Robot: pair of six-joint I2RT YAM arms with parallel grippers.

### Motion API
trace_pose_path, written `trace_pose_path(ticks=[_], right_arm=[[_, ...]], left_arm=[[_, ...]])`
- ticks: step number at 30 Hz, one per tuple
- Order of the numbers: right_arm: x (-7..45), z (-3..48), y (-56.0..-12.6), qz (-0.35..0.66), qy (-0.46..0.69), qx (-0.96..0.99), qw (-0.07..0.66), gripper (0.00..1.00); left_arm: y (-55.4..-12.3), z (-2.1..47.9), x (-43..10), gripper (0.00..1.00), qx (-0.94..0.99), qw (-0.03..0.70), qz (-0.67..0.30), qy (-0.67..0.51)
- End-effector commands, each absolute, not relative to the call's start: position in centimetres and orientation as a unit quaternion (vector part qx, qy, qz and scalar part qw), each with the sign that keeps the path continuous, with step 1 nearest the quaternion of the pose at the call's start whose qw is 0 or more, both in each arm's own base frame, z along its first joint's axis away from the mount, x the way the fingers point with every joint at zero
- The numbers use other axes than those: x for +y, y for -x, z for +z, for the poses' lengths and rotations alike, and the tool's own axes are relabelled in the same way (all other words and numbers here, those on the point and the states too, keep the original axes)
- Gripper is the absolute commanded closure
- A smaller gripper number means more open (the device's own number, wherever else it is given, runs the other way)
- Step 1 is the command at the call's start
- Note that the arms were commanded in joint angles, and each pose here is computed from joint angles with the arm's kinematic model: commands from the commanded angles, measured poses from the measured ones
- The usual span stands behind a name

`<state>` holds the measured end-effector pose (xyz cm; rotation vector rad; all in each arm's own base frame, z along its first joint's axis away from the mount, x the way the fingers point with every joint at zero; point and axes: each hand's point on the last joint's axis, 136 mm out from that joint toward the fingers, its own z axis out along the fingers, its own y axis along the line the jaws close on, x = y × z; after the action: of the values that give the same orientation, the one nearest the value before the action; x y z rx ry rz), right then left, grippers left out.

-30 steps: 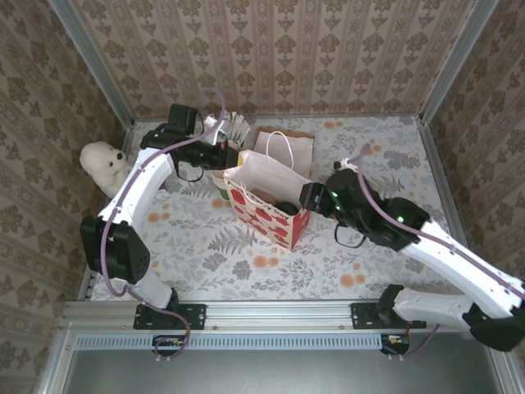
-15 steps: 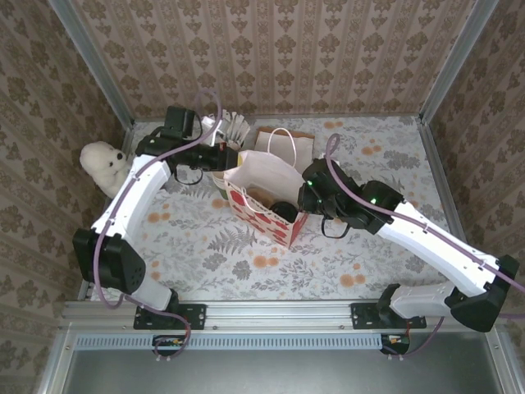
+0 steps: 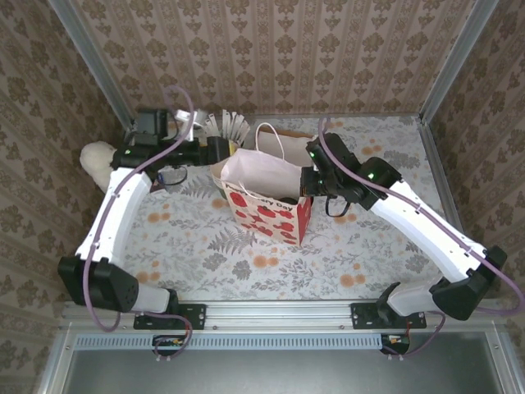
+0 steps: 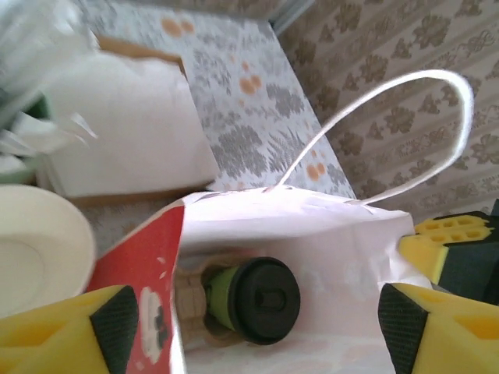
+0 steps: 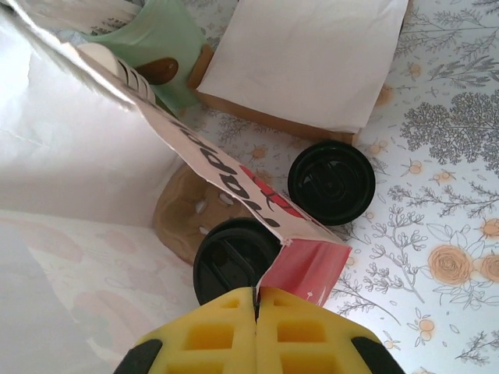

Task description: Pack the takeout coffee

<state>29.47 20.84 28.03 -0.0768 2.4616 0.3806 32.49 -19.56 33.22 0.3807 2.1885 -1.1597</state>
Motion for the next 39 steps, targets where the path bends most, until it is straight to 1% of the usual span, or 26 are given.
trace_pose_path(ticks=[1, 3, 5, 7, 9, 13, 17, 21, 22, 24, 26, 29, 32, 35, 36, 38, 39], right_arm=[[21.5, 27.7, -29.8, 0.142, 0.072, 0.939, 0.306, 0.96], [21.5, 27.3, -30.3, 0.133, 0.086, 0.939, 0.305, 0.95], [21.6, 27.0, -31.0, 0.137, 0.095, 0.938, 0.302, 0.96], [21.6, 26.7, -31.4, 0.143, 0.102, 0.938, 0.298, 0.96], [21.5, 26.5, -31.6, 0.149, 0.111, 0.938, 0.293, 0.96], [20.4, 26.1, -31.8, 0.147, 0.133, 0.938, 0.284, 0.97], [19.9, 25.8, -32.5, 0.135, 0.164, 0.935, 0.286, 0.95], [19.1, 26.1, -34.2, 0.113, 0.165, 0.932, 0.303, 0.95], [19.5, 26.5, -34.5, 0.121, 0.167, 0.929, 0.307, 0.95], [21.5, 27.4, -34.3, 0.17, 0.182, 0.918, 0.309, 0.95], [23.7, 27.9, -33.9, 0.207, 0.199, 0.907, 0.31, 0.94], [25.3, 27.8, -33.7, 0.223, 0.189, 0.906, 0.306, 0.93], [25.9, 27.2, -33.5, 0.226, 0.174, 0.91, 0.302, 0.91], [25.8, 27.2, -33.3, 0.225, 0.159, 0.911, 0.306, 0.83], [25.7, 27.4, -33.3, 0.225, 0.154, 0.911, 0.31, 0.79], [25.1, 28.0, -33.4, 0.22, 0.143, 0.909, 0.324, 0.56], [24.7, 28.6, -33.5, 0.215, 0.135, 0.906, 0.337, 0.42]], left_arm=[[-32.5, 37.1, -18.4, 0.07, 0.791, 0.412, -0.423, -0.158], [-33.3, 37.3, -17.0, 0.04, 0.795, 0.453, -0.378, -0.139], [-34.9, 36.8, -14.4, 0.02, 0.815, 0.481, -0.313, -0.081], [-36.1, 36.2, -11.8, 0.01, 0.832, 0.487, -0.266, -0.022], [-36.9, 35.6, -10.2, 0.01, 0.839, 0.486, -0.246, 0.019], [-38.1, 34.2, -9.1, 0.02, 0.851, 0.47, -0.23, 0.043], [-39.3, 32.4, -9.4, 0.08, 0.868, 0.437, -0.23, 0.05], [-40.7, 31.2, -9.5, 0.11, 0.875, 0.422, -0.228, 0.058], [-41.2, 31.0, -9.5, 0.12, 0.877, 0.419, -0.227, 0.061], [-42.1, 30.4, -9.7, 0.15, 0.881, 0.41, -0.227, 0.062], [-43.2, 29.8, -10.0, 0.21, 0.887, 0.396, -0.229, 0.064], [-44.5, 29.0, -10.3, 0.27, 0.891, 0.384, -0.233, 0.071], [-45.4, 28.3, -10.6, 0.3, 0.895, 0.372, -0.237, 0.072], [-46.4, 27.5, -10.8, 0.36, 0.901, 0.361, -0.231, 0.067], [-46.7, 27.4, -10.8, 0.39, 0.904, 0.357, -0.227, 0.065], [-47.3, 26.9, -10.9, 0.45, 0.909, 0.349, -0.221, 0.063], [-47.5, 26.8, -10.9, 0.48, 0.91, 0.347, -0.219, 0.062]])
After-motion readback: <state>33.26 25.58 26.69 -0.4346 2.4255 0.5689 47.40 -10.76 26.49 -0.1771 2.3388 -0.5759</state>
